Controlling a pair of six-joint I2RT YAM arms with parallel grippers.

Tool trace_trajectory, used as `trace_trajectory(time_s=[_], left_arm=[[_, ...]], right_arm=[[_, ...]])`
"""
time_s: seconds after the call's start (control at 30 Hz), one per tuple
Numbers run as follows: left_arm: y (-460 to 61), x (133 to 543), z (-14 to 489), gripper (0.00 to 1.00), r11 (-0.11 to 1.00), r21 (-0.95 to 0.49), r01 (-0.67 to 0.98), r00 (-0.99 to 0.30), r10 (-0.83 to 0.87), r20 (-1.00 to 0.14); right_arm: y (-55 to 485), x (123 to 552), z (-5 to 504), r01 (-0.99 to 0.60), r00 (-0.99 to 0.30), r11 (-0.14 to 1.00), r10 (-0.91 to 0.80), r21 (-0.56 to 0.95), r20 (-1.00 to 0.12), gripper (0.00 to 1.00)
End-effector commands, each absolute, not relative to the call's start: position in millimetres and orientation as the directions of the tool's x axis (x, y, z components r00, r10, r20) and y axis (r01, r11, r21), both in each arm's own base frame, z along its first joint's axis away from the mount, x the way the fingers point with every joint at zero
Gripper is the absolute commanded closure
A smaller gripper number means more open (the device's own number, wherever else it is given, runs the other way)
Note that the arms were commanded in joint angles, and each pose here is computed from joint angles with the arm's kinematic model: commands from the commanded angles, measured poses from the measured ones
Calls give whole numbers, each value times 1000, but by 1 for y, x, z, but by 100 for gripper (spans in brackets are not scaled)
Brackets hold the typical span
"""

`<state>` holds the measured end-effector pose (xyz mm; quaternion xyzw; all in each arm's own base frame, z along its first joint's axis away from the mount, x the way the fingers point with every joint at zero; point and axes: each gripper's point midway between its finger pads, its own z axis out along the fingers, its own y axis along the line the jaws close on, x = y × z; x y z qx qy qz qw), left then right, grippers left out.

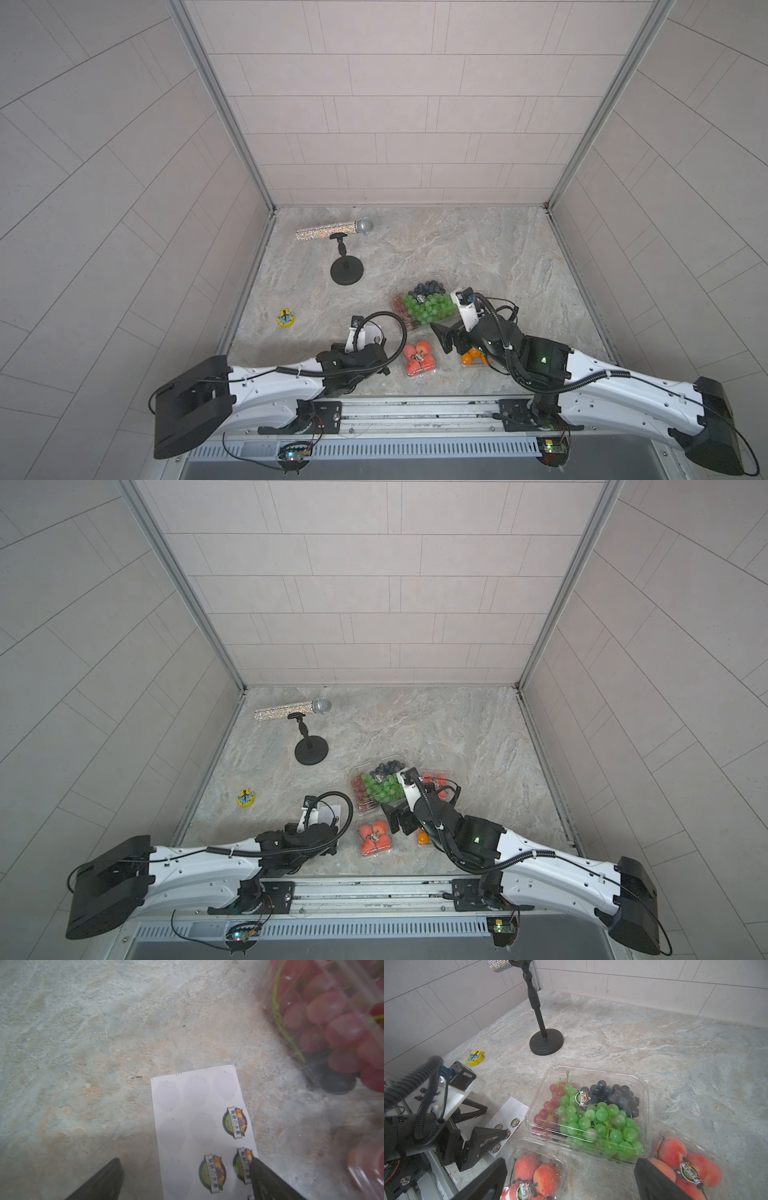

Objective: Label fruit boxes
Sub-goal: Pick up the label sticker from the center of the board.

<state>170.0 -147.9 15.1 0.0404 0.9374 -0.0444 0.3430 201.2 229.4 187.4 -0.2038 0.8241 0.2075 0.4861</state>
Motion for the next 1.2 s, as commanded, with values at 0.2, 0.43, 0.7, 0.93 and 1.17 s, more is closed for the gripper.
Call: trace_trajectory(time_s=[0.2, 0.43, 0.7, 0.93, 1.17], left_arm=[[-168, 167, 13, 0, 986, -46, 163, -777, 99, -622], [-149, 158, -10, 3, 991, 37, 127, -812, 125, -569], [-143, 145, -30, 40, 991, 51, 124, -856, 133, -500], [-143, 158, -10, 56, 993, 67, 99, -812, 120, -571], [-158, 186, 58, 60, 994, -47, 103, -663, 34, -748]], right_arm=[[228, 200, 180, -537, -456, 832, -150, 137, -877, 0], [227, 199, 180, -536, -459, 833, -148, 140, -876, 0], [224, 198, 183, -537, -451, 831, -137, 146, -882, 0], [225, 197, 185, -547, -444, 822, -127, 156, -887, 0], [233, 190, 197, -594, -423, 779, -91, 200, -902, 1]])
